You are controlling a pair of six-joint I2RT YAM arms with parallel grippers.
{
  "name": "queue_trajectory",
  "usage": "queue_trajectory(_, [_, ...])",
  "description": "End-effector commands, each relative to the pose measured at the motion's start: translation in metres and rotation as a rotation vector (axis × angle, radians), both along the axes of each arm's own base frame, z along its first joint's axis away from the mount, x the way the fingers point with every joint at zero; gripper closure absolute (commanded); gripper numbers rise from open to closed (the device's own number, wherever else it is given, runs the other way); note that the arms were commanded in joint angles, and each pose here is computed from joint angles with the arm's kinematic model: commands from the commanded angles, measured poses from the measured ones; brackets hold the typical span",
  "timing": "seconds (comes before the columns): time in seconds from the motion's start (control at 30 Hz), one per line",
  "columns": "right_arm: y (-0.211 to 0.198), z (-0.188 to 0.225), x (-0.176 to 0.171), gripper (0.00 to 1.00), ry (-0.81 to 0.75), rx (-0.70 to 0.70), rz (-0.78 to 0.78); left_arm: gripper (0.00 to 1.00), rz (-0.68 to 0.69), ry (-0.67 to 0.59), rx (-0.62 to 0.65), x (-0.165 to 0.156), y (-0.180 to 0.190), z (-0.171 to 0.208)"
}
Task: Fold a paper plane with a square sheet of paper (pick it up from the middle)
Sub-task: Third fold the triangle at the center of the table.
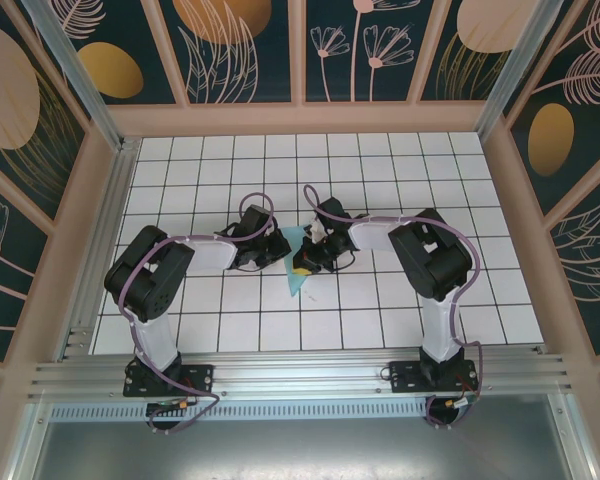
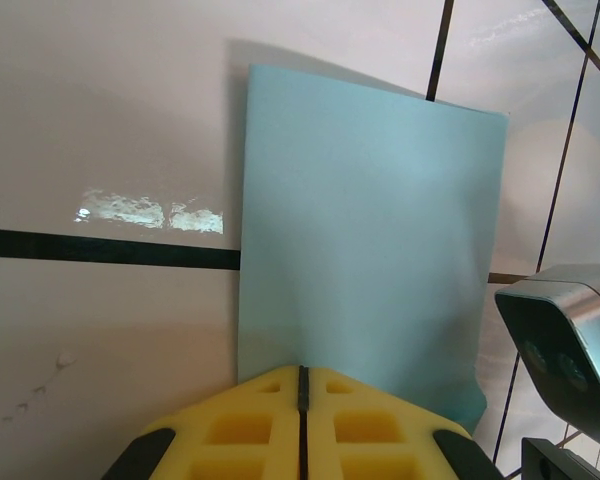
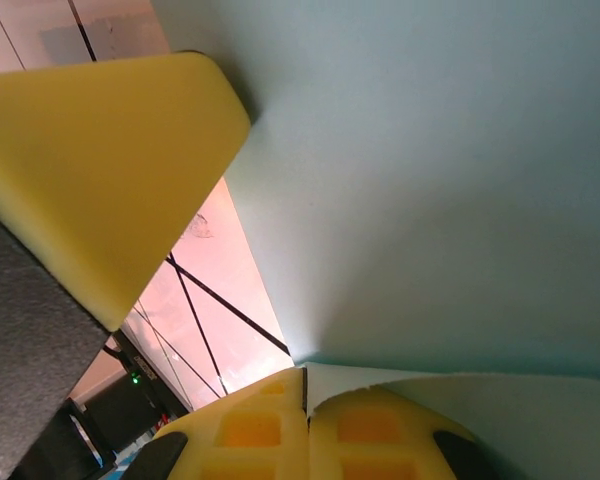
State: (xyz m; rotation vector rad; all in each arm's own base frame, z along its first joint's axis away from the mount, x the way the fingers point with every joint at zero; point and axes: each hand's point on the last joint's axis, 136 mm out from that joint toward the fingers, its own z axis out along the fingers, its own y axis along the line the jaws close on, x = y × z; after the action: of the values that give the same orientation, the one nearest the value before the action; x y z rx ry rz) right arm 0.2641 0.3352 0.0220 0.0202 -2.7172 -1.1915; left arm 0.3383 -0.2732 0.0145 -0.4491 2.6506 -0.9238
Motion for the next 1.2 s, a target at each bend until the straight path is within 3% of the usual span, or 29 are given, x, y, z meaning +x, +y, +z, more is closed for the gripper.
queue_trajectory(0.0, [-0.003, -0.011, -0.005, 0.97, 0.027, -0.018, 0.005, 0.91, -0.017, 0.052, 0.035, -0.013, 0.008, -0.019])
queue_trajectory(0.53, [-0.009, -0.017, -0.003, 0.75, 0.023, -0.07, -0.018, 0.91, -0.013, 0.046, 0.031, -0.012, 0.008, -0.015])
queue_trajectory(0.8, [-0.009, -0.013, -0.002, 0.61, 0.01, -0.06, -0.023, 0.89, 0.011, -0.031, 0.03, -0.003, 0.011, 0.017])
queue_trajectory(0.9, [-0.009, -0.013, -0.002, 0.61, 0.011, -0.061, -0.021, 0.86, 0.005, -0.054, 0.018, -0.007, 0.013, 0.027])
queue_trajectory(1.03, [-0.009, -0.013, -0.002, 0.78, 0.007, -0.06, -0.022, 0.85, -0.023, -0.074, -0.02, -0.017, 0.013, 0.037])
queue_trajectory(1.17, [-0.007, -0.014, -0.003, 0.82, 0.008, -0.046, -0.016, 0.84, -0.066, -0.055, -0.047, -0.03, 0.011, 0.029])
